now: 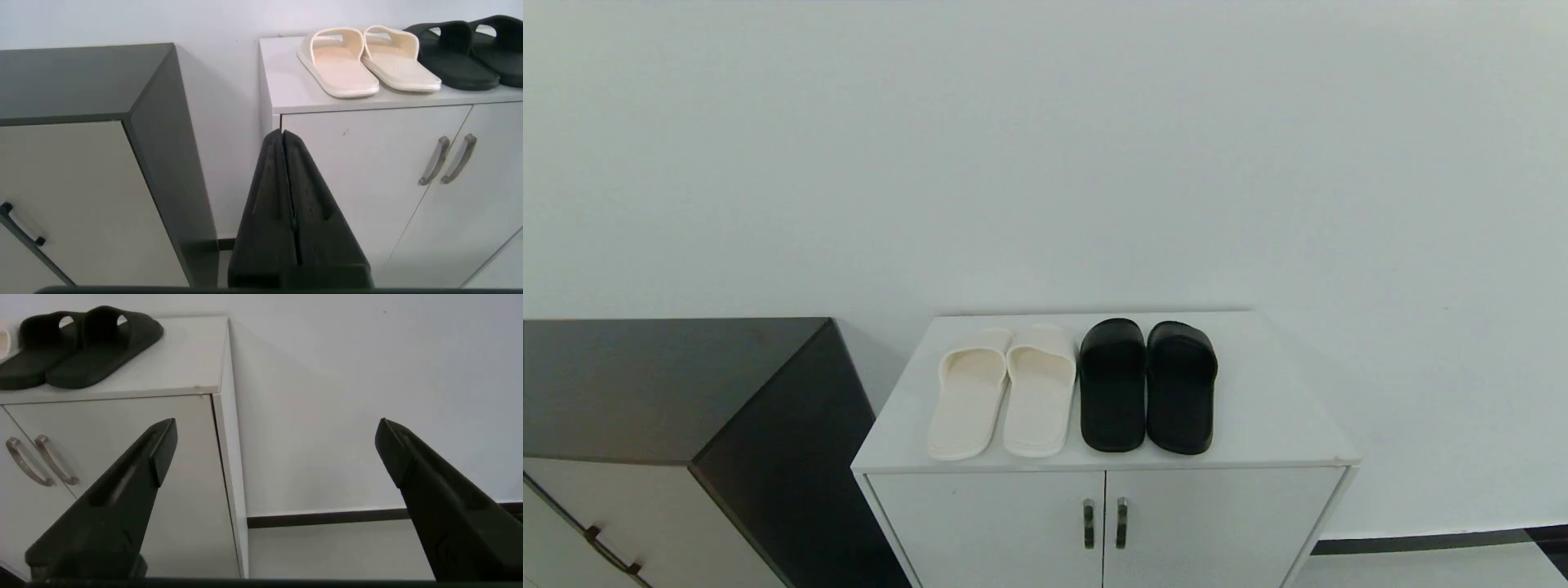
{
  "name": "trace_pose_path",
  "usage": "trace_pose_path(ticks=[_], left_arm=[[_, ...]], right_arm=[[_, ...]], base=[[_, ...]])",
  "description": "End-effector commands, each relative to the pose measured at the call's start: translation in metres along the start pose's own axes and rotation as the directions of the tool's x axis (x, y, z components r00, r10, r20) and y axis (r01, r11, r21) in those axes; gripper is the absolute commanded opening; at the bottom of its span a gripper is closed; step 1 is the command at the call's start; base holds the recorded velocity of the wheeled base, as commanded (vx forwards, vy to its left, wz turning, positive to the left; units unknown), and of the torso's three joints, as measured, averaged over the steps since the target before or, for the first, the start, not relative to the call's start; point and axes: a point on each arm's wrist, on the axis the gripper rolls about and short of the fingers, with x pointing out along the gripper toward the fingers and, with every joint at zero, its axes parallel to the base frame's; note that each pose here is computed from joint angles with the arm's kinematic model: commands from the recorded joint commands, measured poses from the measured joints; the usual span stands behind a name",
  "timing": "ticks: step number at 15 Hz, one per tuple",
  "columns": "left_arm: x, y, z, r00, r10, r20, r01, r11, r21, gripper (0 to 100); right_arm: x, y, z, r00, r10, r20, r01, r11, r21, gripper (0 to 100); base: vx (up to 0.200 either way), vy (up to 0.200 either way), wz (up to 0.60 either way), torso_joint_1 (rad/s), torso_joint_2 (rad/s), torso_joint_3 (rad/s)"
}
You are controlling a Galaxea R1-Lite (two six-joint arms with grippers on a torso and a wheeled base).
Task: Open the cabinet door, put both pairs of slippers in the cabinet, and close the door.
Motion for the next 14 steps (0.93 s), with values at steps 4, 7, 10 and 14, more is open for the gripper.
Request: trace_pose_path(ticks=[4, 7, 10, 14], left_arm=[[0.0, 0.0, 0.0, 1.0, -0.001, 0.0, 0.001, 1.0, 0.0, 0], [0.0, -0.0001, 0.0, 1.0, -0.002, 0.0, 0.002, 1.0, 0.001, 0], [0.0, -0.0001, 0.0, 1.0, -0.004, 0.0, 0.004, 1.0, 0.0, 0], [0.0, -0.0001, 0.0, 1.0, -0.004, 0.0, 0.004, 1.0, 0.0, 0]], right_arm=[[0.0001, -0.0001, 0.0002, 1.0, -0.004, 0.0, 0.004, 1.0, 0.003, 100], [-0.0001, -0.0006, 0.001, 1.0, -0.027, 0.003, 0.027, 1.0, 0.009, 100], [-0.0003, -0.0004, 0.0018, 1.0, -0.021, 0.007, 0.021, 1.0, -0.016, 100], [-0.0003, 0.0003, 0.0019, 1.0, 0.008, 0.009, -0.007, 0.999, -0.053, 100]], base=[[0.0, 0.0, 0.0, 0.0, 0.0, 0.0], [0.0, 0.0, 0.0, 0.0, 0.0, 0.0], [0.0, 0.0, 0.0, 0.0, 0.0, 0.0], [0.0, 0.0, 0.0, 0.0, 0.0, 0.0]])
